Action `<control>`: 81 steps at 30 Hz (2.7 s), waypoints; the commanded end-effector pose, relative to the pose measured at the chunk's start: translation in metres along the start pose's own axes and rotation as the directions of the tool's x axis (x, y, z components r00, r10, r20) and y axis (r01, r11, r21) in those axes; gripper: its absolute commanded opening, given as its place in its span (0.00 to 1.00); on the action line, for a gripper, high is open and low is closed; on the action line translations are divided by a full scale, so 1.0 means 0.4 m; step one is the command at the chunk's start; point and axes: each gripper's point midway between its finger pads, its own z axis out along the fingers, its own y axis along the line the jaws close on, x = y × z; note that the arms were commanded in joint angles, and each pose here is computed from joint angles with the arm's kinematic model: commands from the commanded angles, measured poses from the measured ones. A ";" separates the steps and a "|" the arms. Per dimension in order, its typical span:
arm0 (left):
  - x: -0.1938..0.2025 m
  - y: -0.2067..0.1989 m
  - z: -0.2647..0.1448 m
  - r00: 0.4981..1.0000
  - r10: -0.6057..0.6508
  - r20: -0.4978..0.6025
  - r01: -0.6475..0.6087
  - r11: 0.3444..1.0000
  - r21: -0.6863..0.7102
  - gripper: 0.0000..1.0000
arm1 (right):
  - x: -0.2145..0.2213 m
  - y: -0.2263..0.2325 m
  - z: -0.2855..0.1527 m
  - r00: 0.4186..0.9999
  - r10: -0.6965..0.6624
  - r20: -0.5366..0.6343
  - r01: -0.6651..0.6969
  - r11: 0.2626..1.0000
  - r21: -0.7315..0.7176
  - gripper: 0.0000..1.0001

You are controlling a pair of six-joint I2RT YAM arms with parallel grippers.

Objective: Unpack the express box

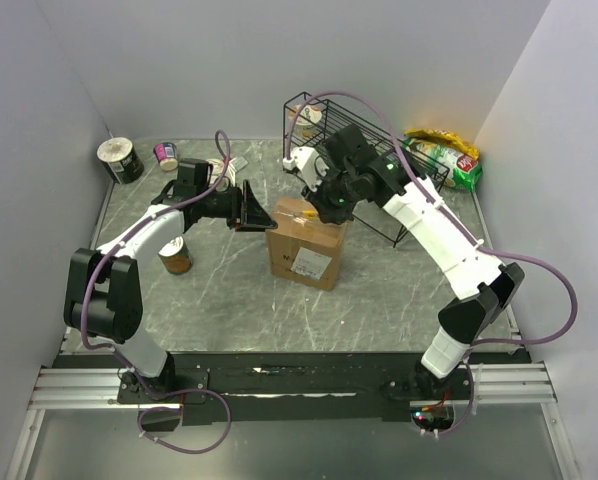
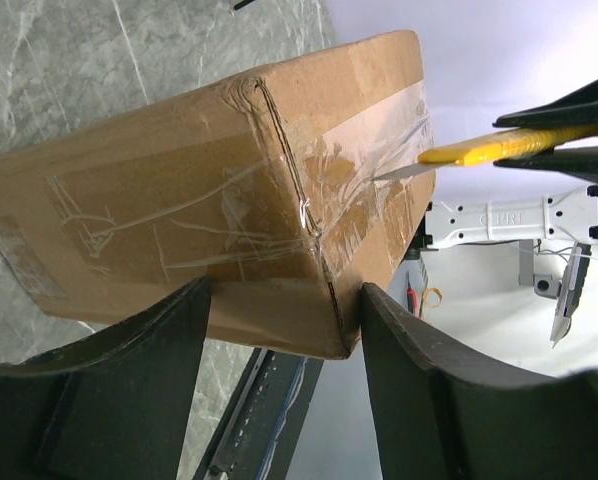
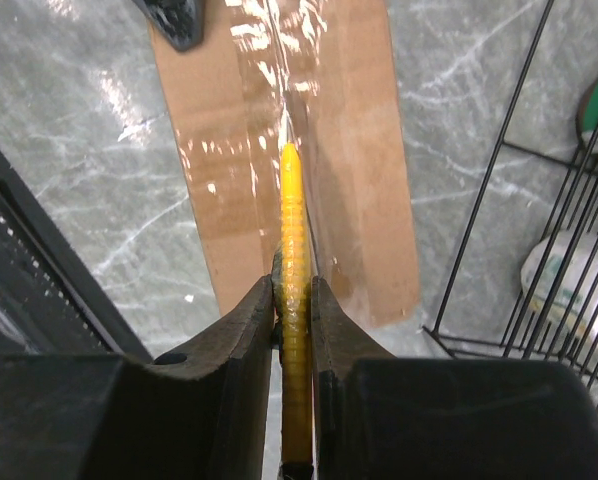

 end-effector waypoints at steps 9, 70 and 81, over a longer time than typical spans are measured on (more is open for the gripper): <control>0.071 0.195 0.024 0.995 -0.095 -0.016 0.088 0.961 -0.262 0.63 | 0.076 -0.006 -0.046 0.984 0.015 -0.176 -0.026 0.998 -0.064 0.00; 0.099 0.189 0.026 0.998 -0.051 -0.026 0.041 0.956 -0.289 0.64 | 0.025 0.065 -0.005 0.976 -0.062 -0.211 0.034 0.991 -0.132 0.00; 0.102 0.195 0.028 0.998 -0.059 -0.026 0.049 0.955 -0.292 0.64 | 0.028 0.064 -0.017 0.976 -0.059 -0.208 0.035 0.992 -0.121 0.00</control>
